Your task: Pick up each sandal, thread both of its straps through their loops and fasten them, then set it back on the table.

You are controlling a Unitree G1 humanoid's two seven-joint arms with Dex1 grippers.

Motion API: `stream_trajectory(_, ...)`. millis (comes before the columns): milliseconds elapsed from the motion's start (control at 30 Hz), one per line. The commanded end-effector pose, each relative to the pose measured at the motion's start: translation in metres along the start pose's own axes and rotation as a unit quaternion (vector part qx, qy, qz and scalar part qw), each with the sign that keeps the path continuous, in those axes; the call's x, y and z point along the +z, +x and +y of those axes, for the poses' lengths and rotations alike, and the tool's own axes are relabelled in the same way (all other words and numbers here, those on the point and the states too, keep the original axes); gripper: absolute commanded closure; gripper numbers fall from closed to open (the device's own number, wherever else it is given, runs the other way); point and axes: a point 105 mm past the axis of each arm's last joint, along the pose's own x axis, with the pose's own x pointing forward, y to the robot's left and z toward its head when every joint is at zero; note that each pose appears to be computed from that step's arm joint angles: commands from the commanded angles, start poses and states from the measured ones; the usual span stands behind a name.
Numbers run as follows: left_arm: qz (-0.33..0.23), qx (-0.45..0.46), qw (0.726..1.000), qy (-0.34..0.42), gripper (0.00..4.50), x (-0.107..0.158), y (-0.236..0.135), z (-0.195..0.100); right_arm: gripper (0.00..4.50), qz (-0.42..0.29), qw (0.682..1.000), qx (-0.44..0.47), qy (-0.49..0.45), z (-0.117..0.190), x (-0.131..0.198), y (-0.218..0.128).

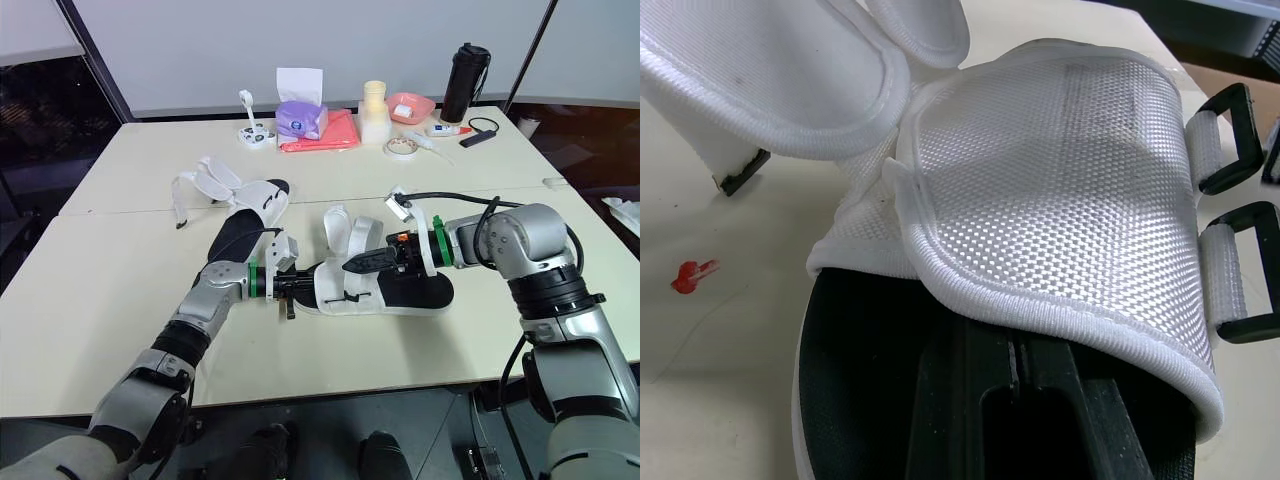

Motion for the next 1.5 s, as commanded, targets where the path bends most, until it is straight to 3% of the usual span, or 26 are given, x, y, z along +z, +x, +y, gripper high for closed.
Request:
stream_trajectory(33,0.005,-0.003,1.000,-0.001,4.50,-0.005,0.002,-0.005,4.47,-0.015,1.000,-0.004,-0.026,-0.001,0.017,-0.010)
stream_trajectory(300,0.006,-0.003,1.000,0.000,4.50,-0.005,0.002,-0.006,4.47,-0.026,1.000,-0.001,-0.014,-0.006,0.029,-0.013)
stream_trajectory(800,0.007,-0.001,1.000,0.001,4.50,-0.006,0.001,-0.007,4.47,0.012,1.000,0.022,-0.010,0.000,0.022,-0.009)
stream_trajectory(1500,0.008,-0.005,1.000,0.003,4.50,-0.006,0.005,-0.009,4.47,0.080,0.988,-0.074,-0.109,-0.039,-0.003,-0.002)
